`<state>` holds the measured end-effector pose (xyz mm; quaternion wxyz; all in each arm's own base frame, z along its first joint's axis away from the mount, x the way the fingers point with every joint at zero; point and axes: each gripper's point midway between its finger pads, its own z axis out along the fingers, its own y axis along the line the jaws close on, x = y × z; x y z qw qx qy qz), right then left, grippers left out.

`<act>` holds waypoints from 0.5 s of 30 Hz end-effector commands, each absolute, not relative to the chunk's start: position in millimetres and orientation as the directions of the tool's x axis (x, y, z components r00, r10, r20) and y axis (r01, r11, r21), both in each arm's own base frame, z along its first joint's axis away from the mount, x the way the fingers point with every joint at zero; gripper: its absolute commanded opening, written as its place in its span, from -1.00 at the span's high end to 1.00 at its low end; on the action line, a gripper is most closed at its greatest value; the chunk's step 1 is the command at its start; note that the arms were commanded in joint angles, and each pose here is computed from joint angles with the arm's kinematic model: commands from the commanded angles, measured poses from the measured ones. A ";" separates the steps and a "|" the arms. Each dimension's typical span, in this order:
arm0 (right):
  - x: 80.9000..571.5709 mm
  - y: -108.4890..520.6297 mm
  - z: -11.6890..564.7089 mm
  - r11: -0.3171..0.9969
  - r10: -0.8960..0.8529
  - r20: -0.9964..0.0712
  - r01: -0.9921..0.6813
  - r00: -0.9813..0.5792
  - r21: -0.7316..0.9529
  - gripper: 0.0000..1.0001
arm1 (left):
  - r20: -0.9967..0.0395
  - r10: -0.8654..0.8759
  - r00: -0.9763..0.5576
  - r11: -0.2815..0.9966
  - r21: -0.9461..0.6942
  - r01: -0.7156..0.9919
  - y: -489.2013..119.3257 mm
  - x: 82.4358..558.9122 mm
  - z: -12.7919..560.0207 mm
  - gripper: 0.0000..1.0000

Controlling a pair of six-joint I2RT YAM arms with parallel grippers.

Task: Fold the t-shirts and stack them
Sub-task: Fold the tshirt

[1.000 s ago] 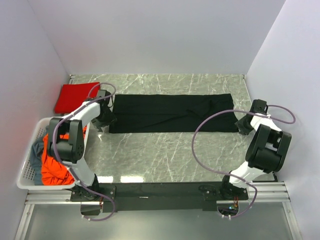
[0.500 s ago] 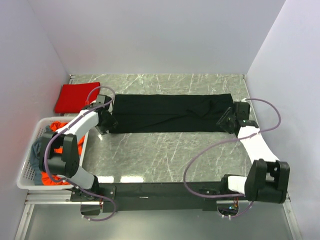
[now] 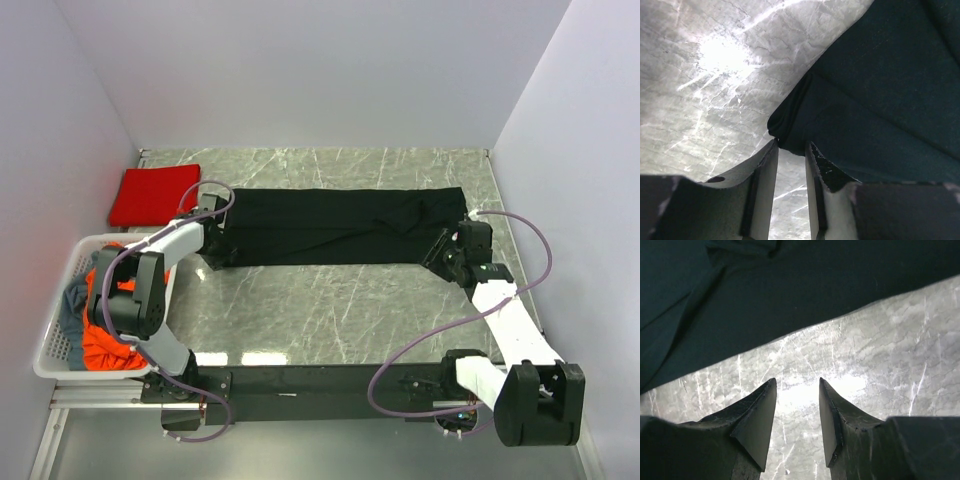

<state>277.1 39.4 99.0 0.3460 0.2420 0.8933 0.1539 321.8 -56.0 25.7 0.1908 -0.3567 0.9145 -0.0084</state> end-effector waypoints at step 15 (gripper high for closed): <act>275.4 45.6 93.9 0.851 0.504 -0.545 0.280 -0.670 0.444 0.08 | -0.421 -0.622 -0.661 0.761 -0.122 -0.638 -47.6 346.0 59.6 0.88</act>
